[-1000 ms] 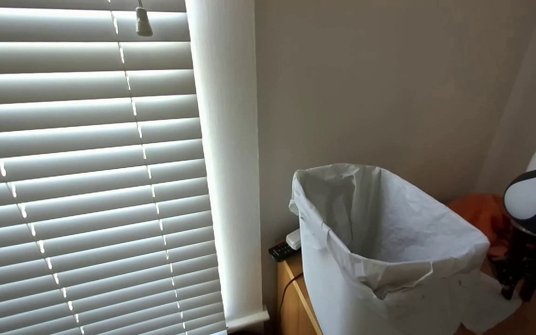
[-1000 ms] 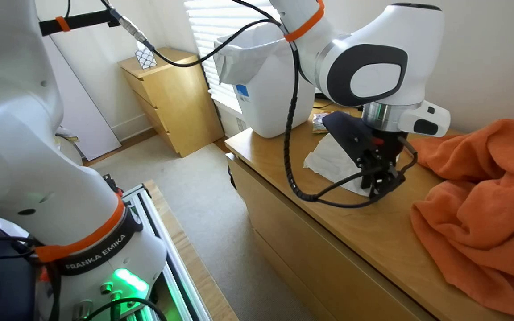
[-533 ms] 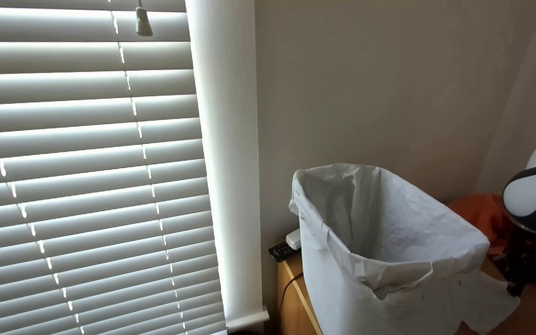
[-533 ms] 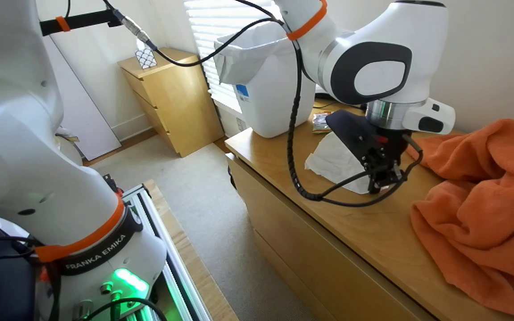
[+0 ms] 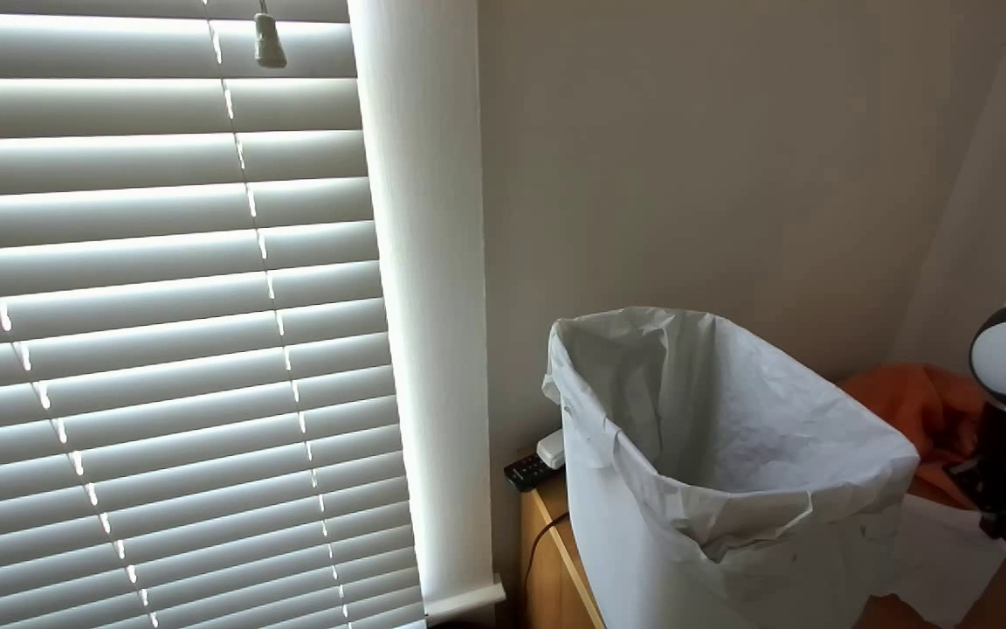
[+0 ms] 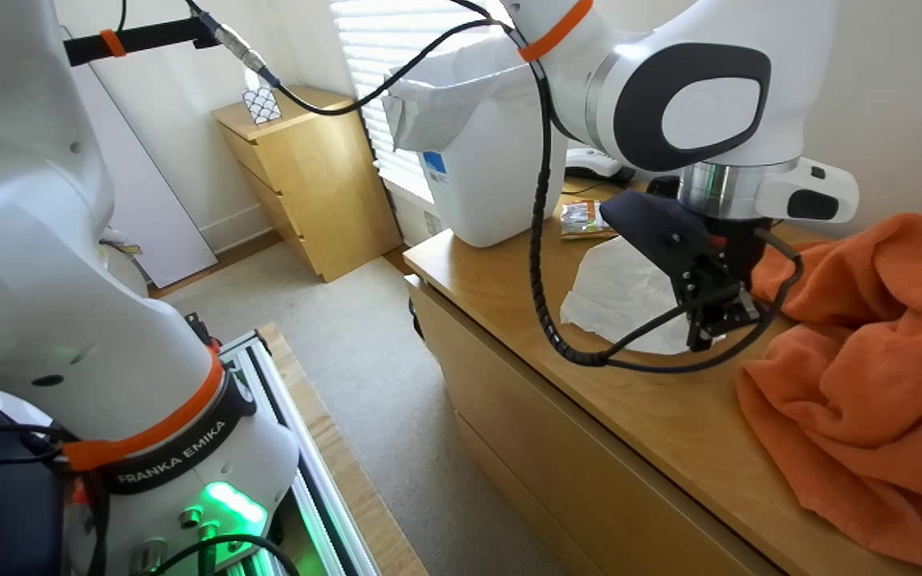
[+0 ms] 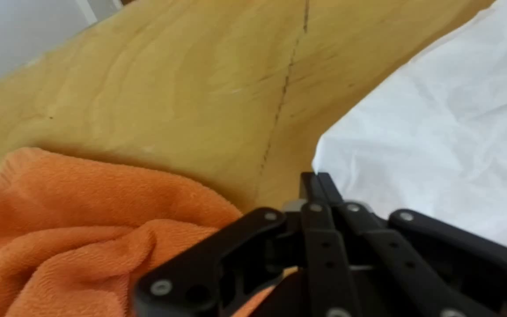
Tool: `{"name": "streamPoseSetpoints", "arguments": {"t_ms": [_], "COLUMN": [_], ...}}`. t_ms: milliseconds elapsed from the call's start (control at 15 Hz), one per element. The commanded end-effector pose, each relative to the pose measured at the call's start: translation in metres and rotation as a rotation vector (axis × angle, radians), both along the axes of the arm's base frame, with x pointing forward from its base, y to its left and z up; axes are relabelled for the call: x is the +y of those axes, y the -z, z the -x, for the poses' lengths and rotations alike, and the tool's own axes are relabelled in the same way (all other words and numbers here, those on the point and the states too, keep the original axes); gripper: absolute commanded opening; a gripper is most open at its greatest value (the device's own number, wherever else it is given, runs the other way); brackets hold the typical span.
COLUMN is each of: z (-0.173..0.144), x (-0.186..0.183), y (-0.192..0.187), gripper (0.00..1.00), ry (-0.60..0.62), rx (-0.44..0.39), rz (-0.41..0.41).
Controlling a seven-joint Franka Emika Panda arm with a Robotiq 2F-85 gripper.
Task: Put the red block onto the paper towel
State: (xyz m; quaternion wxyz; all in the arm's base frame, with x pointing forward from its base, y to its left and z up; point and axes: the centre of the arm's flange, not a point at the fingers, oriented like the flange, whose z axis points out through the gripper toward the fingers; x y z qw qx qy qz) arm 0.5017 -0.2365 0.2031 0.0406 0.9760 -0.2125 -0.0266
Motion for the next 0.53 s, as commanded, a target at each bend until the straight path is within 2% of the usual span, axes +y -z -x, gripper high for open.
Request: {"name": "streamPoseSetpoints", "arguments": {"t_ms": [0,467], "z": [0.017,0.036], "x": [-0.009,-0.016], "y": [-0.016,-0.022], "gripper": [0.00,0.00], "ry": [-0.035,-0.090], "rx": [0.055,0.155], "rz": [0.037,0.072]}}
